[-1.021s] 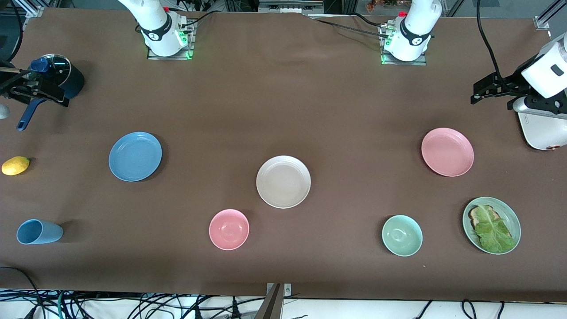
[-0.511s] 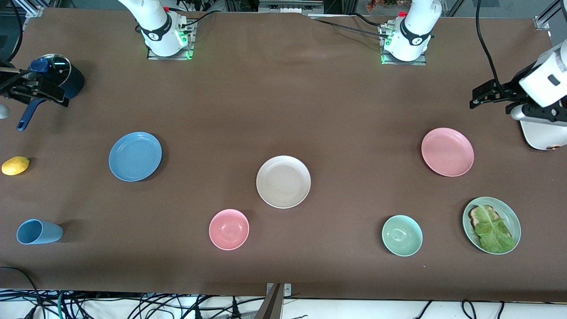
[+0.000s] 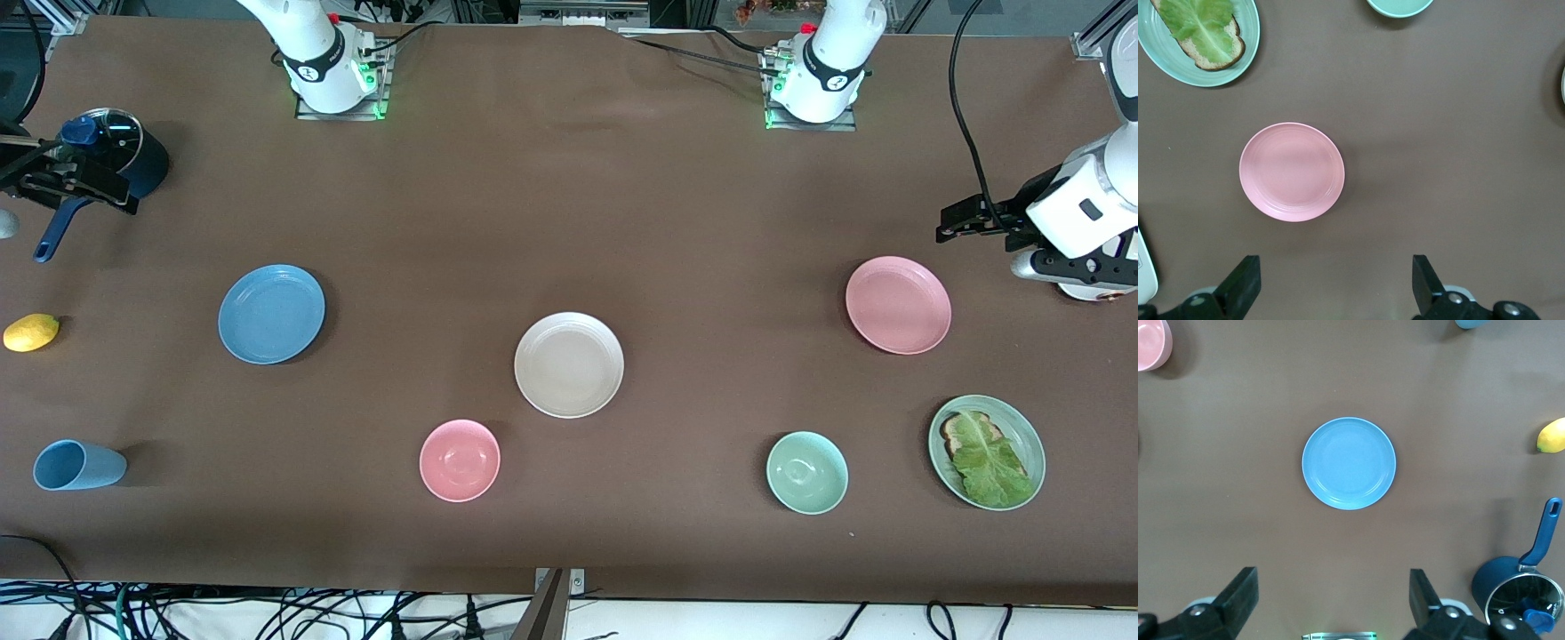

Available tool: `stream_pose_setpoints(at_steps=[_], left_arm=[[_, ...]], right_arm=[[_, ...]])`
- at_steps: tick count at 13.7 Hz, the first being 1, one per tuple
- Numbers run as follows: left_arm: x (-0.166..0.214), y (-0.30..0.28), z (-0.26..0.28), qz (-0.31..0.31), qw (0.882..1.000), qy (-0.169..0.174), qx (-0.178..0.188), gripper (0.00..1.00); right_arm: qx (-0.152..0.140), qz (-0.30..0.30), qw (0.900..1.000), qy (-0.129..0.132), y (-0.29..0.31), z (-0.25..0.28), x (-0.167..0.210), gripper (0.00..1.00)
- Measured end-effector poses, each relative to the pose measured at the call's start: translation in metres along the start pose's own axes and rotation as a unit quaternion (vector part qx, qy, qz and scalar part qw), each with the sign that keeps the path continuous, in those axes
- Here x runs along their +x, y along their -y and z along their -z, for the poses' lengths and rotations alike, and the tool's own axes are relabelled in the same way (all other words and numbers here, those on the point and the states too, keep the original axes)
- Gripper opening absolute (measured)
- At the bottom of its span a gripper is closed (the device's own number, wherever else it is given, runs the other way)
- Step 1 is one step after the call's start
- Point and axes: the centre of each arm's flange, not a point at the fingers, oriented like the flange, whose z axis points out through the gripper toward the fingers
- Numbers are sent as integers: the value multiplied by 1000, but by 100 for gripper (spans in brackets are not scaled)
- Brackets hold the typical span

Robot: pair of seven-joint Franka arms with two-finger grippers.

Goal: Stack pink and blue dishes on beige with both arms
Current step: 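Move the left gripper down toward the rim of the pink plate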

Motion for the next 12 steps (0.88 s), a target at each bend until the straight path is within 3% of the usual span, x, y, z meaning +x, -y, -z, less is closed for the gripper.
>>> stream_pose_setpoints(at_steps=[6,12], left_arm=[[5,2,-9,2,1000,9,-1,100],[25,30,-53,23,999,42,-8,100]], right_arm=[[0,0,1000,0,0,0,0,100],[0,0,1000,0,0,0,0,100]])
